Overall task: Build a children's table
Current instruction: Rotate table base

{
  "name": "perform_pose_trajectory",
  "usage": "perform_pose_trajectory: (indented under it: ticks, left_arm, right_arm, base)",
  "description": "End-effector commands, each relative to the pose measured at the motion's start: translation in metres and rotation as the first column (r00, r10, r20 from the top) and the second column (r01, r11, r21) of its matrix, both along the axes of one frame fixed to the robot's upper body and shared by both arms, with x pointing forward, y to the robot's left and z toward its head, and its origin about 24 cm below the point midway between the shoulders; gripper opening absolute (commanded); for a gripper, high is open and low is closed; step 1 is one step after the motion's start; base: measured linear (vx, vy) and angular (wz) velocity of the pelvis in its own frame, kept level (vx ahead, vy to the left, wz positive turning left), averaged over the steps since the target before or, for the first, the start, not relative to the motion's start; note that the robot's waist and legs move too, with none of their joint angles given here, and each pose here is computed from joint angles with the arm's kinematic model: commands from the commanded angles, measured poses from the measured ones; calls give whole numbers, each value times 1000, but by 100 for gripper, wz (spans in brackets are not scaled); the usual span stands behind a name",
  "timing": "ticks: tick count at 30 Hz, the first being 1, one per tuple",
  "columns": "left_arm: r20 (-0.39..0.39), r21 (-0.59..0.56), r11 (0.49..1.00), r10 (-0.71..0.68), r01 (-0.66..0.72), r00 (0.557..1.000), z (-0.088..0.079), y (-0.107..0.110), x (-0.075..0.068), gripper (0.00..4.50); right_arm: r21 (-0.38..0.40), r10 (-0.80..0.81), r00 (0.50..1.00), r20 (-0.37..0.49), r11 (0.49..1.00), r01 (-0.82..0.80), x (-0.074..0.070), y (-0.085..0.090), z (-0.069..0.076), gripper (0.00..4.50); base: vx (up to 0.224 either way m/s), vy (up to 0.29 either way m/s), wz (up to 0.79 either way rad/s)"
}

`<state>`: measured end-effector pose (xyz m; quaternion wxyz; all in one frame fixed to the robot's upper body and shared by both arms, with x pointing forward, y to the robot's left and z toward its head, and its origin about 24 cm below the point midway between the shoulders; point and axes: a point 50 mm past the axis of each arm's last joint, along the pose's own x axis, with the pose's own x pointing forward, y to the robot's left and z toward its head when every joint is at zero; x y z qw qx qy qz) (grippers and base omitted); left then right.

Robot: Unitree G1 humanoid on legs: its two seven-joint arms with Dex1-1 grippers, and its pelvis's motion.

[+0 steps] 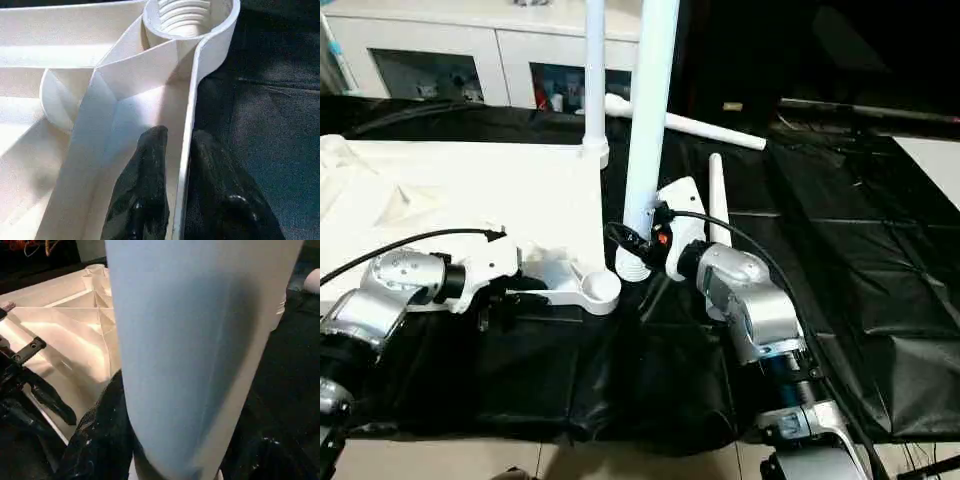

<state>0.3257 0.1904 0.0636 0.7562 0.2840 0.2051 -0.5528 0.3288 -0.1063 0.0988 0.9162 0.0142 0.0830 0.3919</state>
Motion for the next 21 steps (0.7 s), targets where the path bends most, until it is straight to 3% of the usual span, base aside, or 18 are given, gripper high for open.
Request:
perform_pose_trajectory:
  ticks: [1, 5, 15, 19, 21]
  left_arm:
    - [5, 17, 1000, 5, -5, 1000, 5, 3, 4, 102]
    - [-2, 23, 1000, 10, -10, 1000, 5, 8, 7, 102]
    - [-63, 35, 999, -2, 4, 998, 5, 16, 4, 20]
    - [-89, -27, 1000, -10, 7, 996, 4, 8, 2, 0]
    - [-107, -48, 999, -3, -2, 994, -4, 0, -3, 0]
  right_arm:
    - [0, -7, 999, 32, 1000, 7, 1, -2, 9, 185]
    - [-2, -9, 999, 32, 1000, 9, 1, -2, 9, 185]
    - [-3, -10, 1000, 29, 1000, 10, 0, -4, 8, 185]
    - [16, 6, 1000, 14, 1000, -6, 0, 0, 9, 185]
    - [64, 29, 999, -12, 998, -29, 0, 5, 12, 185]
  base:
    - [0, 0, 0]
    - [0, 0, 0]
    - [0, 0, 0]
    - [0, 0, 0]
    - [0, 0, 0]
